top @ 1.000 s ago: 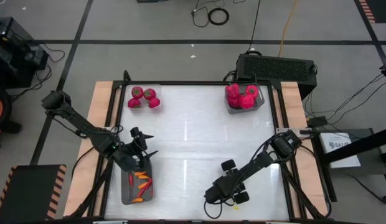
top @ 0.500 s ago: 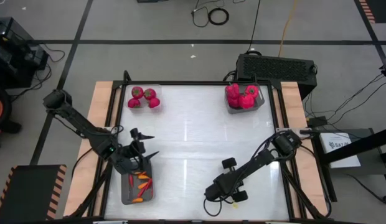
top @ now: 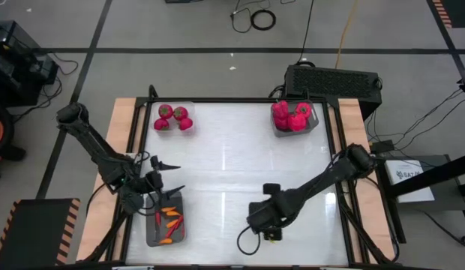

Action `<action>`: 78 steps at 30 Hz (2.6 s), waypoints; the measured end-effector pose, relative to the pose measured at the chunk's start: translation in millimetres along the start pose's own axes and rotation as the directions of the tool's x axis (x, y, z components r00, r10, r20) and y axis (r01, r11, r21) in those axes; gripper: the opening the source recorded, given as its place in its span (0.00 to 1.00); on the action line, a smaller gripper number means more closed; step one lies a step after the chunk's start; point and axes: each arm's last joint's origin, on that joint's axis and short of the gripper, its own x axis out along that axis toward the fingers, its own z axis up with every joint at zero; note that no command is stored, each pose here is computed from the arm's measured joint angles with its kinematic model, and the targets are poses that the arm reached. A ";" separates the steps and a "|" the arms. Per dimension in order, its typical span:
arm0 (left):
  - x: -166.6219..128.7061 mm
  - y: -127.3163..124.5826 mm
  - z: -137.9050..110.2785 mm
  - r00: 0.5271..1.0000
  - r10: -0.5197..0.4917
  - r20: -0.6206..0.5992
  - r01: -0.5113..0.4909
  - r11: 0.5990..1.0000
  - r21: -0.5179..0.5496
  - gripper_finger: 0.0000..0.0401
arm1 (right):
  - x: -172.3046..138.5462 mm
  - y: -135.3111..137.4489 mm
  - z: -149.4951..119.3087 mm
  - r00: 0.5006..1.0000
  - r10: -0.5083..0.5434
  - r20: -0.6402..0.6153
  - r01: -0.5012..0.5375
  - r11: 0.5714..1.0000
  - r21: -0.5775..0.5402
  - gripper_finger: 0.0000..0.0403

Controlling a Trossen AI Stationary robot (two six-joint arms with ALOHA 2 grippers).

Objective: Sort produce into baskets
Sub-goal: Put the yellow chili pepper into the bottom black bin, then return to Home Position

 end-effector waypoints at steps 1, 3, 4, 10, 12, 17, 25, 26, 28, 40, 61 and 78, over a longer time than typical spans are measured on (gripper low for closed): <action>-2.2 0.8 -1.9 1.000 -0.001 0.010 0.001 1.000 0.000 0.85 | -5.4 0.0 4.0 0.998 0.017 0.063 -0.018 1.000 0.015 0.03; -6.0 3.7 -7.2 1.000 -0.003 0.028 0.004 1.000 -0.009 0.85 | -14.8 0.4 13.3 0.980 0.055 0.189 -0.062 0.997 0.033 0.03; -7.4 5.6 -9.9 0.999 -0.005 0.038 0.005 1.000 -0.018 0.85 | -19.0 1.2 18.2 0.965 0.077 0.249 -0.089 0.995 0.035 0.03; -11.6 17.9 -19.3 0.997 -0.002 0.076 0.009 0.995 -0.098 0.85 | -30.1 4.8 52.3 0.824 0.191 0.533 -0.198 0.979 -0.045 0.03; -12.0 22.0 -23.6 0.996 0.022 0.089 -0.011 0.992 -0.126 0.85 | -31.7 5.0 63.7 0.763 0.216 0.609 -0.210 0.974 -0.083 0.03; -12.2 26.4 -29.2 0.995 0.034 0.098 -0.017 0.986 -0.165 0.85 | -31.7 2.7 87.7 0.620 0.249 0.744 -0.188 0.968 -0.168 0.03; -10.7 27.7 -37.8 0.996 0.020 0.092 -0.005 0.986 -0.165 0.85 | -16.1 -5.9 118.0 0.455 0.245 0.856 -0.116 0.969 -0.216 0.03; -10.8 27.7 -37.5 0.995 0.020 0.093 -0.004 0.986 -0.170 0.85 | -12.8 -7.1 122.6 0.425 0.244 0.872 -0.112 0.970 -0.217 0.03; -11.0 28.1 -37.2 0.995 0.018 0.094 -0.001 0.985 -0.173 0.85 | -6.5 -9.1 130.5 0.369 0.240 0.898 -0.106 0.971 -0.215 0.03; -11.2 28.4 -37.3 0.996 0.016 0.093 0.000 0.985 -0.171 0.85 | 34.2 -14.5 159.5 0.204 0.215 0.955 -0.103 0.975 -0.197 0.03; -11.2 28.4 -37.9 0.996 0.007 0.087 0.007 0.987 -0.163 0.85 | 58.5 6.2 221.1 0.328 0.208 0.921 -0.050 0.978 -0.203 0.10; -11.1 28.2 -38.1 0.997 -0.001 0.083 0.014 0.987 -0.162 0.85 | 42.0 -7.4 221.6 0.363 0.187 0.913 -0.091 0.982 -0.165 0.28</action>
